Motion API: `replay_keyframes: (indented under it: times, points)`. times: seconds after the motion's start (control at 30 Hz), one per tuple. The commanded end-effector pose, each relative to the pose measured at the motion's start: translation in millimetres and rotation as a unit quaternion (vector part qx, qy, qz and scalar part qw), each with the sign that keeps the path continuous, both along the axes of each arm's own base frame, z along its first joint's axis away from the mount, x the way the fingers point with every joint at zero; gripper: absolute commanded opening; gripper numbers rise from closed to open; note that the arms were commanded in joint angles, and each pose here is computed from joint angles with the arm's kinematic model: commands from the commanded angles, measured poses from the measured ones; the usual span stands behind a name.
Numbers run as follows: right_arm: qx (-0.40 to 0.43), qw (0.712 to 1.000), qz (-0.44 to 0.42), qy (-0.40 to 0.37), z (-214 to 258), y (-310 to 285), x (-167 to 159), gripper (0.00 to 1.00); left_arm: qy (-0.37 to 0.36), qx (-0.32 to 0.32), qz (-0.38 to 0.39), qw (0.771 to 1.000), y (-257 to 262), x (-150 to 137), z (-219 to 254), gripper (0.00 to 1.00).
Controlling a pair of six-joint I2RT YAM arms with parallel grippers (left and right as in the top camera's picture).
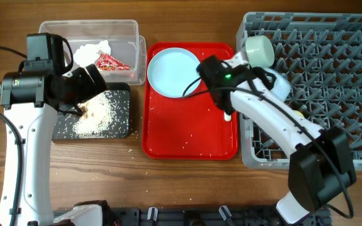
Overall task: Sort waste into correct bins and load items into the dishwasher rack
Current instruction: 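Move the right gripper back over the light-blue plate on the red tray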
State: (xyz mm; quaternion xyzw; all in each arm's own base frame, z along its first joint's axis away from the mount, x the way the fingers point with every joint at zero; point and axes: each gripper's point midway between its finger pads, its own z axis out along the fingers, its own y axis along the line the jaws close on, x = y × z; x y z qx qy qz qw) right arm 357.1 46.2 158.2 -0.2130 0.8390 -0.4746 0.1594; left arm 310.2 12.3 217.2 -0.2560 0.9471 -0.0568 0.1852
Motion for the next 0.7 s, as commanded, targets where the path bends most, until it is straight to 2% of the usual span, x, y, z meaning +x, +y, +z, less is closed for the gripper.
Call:
replay_keyframes:
  times: [0.0, 0.1, 0.2, 0.47, 0.63, 0.67]
  points:
    - [0.015, 1.000, 0.014, 0.023, -12.3, 13.9, -4.2, 0.50, -0.006, -0.001, -0.004, 1.000, 0.0, 1.1, 2.8, 1.00]
    - [0.042, 0.998, 0.013, 0.036, -14.9, 17.7, -10.0, 0.57, -0.006, -0.001, -0.004, 1.000, 0.0, 1.1, 2.8, 1.00]
    - [0.081, 0.996, 0.014, 0.038, -12.4, 22.9, -15.2, 0.59, -0.006, -0.001, -0.004, 1.000, 0.0, 1.1, 2.8, 1.00]
    - [0.182, 0.983, 0.030, -0.020, 34.0, 29.7, -28.3, 0.64, -0.006, -0.001, -0.004, 1.000, 0.0, 1.1, 2.8, 1.00]
    - [0.290, 0.955, 0.057, -0.013, 42.3, 54.6, -39.5, 0.65, -0.006, -0.001, -0.004, 1.000, 0.0, 1.1, 2.8, 1.00]
    - [0.327, 0.943, 0.068, 0.001, 38.7, 67.9, -41.8, 0.67, -0.006, -0.001, -0.004, 1.000, 0.0, 1.1, 2.8, 1.00]
